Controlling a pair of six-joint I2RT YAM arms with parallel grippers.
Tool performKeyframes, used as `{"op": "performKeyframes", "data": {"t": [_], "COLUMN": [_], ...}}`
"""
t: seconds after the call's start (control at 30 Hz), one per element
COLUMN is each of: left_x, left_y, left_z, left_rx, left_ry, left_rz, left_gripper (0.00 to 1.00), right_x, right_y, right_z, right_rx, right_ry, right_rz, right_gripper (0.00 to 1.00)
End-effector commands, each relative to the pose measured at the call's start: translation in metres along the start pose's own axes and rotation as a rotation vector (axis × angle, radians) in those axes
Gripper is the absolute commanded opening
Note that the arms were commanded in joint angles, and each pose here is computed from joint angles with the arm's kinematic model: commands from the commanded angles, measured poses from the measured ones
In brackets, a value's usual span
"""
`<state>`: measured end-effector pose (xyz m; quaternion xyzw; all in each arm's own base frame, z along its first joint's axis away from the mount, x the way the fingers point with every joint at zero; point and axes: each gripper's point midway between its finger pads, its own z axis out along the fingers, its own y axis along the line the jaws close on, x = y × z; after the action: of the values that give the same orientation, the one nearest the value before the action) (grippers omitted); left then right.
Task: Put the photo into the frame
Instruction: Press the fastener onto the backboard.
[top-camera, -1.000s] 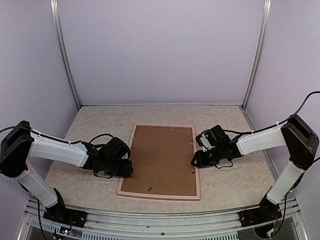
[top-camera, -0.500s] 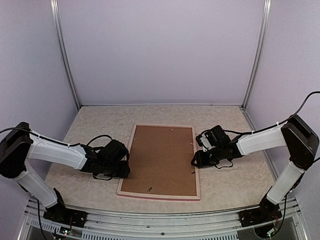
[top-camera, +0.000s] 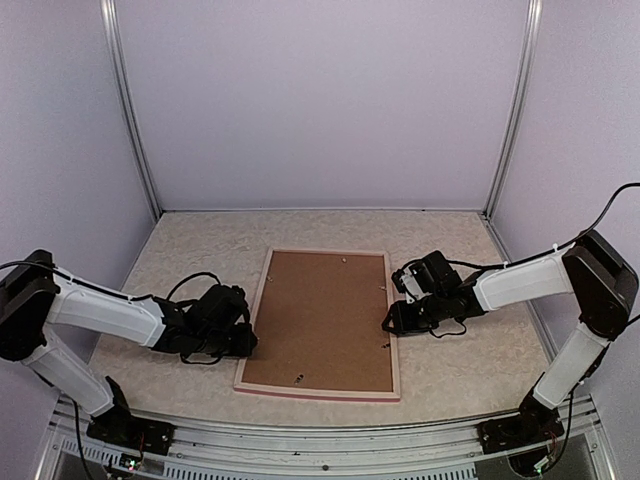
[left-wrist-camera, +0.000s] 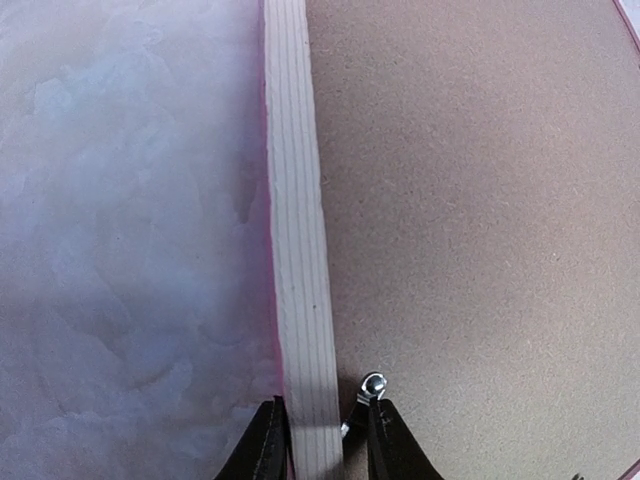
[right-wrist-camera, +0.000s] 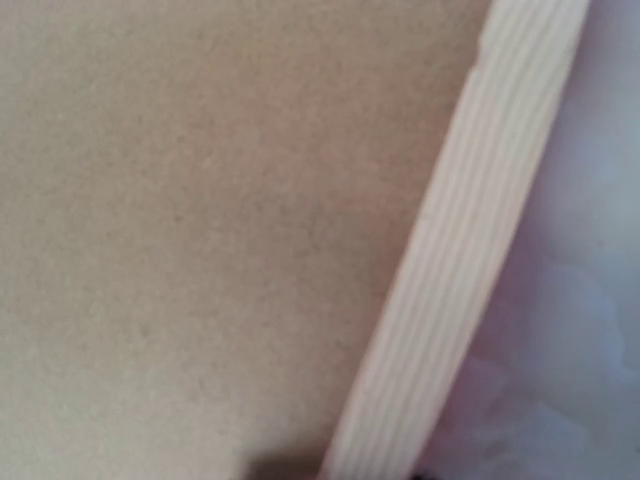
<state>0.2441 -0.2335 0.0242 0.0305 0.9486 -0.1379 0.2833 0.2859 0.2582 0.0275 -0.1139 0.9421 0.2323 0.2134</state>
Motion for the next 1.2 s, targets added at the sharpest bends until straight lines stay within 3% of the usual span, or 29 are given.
{"op": "performKeyframes", "data": {"t": [0.0,0.2,0.53,1.17], "left_x": [0.018,0.019,0.013,0.017], "left_y": [0.016,0.011,0.017,0.021], "left_z": [0.004,0.002,-0.002,0.004], "left_rx": [0.002,0.077,0.049,0.007], "left_ry": [0.052,0.054,0.053,0.078], "left_rz": [-0.039,-0.090,-0.094,-0.055], "left_gripper": [0.20,0.28,0.51,0.46], "right_x": [0.008,0.008,0.008,0.008], "right_y": [-0.002,-0.002,-0.002,-0.002], "right_z": [-0.002,-0.003,-0.003,-0.001], "right_rx": [-0.005,-0.005,-0.005,-0.008], "right_ry": [0.026,0.025,0.025,0.028], "right_rz": [0.016,0.016,0.015,0.013], "right_gripper": [0.37,0.37,0.37,0.37]}}
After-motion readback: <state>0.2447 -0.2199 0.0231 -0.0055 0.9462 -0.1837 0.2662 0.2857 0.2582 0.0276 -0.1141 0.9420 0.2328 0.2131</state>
